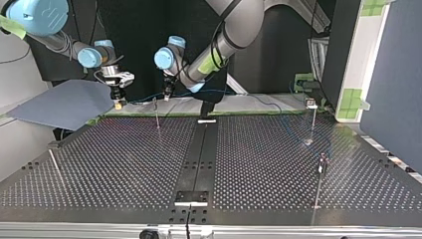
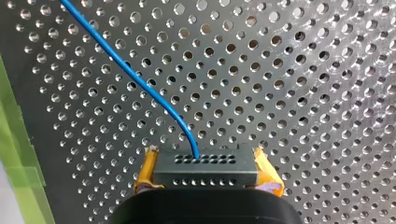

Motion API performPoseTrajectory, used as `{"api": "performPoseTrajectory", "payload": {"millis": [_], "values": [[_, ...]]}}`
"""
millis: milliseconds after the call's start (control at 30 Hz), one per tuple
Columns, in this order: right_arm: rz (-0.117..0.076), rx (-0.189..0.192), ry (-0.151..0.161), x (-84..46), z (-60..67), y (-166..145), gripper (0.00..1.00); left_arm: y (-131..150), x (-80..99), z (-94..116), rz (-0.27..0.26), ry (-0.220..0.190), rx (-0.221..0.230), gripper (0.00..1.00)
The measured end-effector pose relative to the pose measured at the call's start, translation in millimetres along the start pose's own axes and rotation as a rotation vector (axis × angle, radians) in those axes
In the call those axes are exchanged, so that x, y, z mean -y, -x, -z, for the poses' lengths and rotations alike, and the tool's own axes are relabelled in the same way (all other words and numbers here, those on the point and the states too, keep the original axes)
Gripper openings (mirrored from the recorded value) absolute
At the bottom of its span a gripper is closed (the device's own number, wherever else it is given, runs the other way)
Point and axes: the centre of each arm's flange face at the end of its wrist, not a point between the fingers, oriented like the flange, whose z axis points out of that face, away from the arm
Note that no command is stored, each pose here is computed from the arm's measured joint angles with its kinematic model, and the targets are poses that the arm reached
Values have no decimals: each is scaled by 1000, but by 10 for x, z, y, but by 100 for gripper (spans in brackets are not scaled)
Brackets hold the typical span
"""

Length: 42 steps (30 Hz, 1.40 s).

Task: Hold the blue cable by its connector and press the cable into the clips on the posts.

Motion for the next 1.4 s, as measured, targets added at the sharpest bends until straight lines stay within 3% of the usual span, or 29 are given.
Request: {"api": "performPoseTrajectory", "payload": {"millis": [600,1133,1400], "values": [[-29,-25,-13,13,-59,-28,0,74,-143,-176,31,-9,12,0],[-32,-39,-15,21,-110,-39,0,17,-193,-329,58,-31,13,0],[-34,-38,-17,-4,-185,80,0,136,-229,-463,81,-45,34,0]]}}
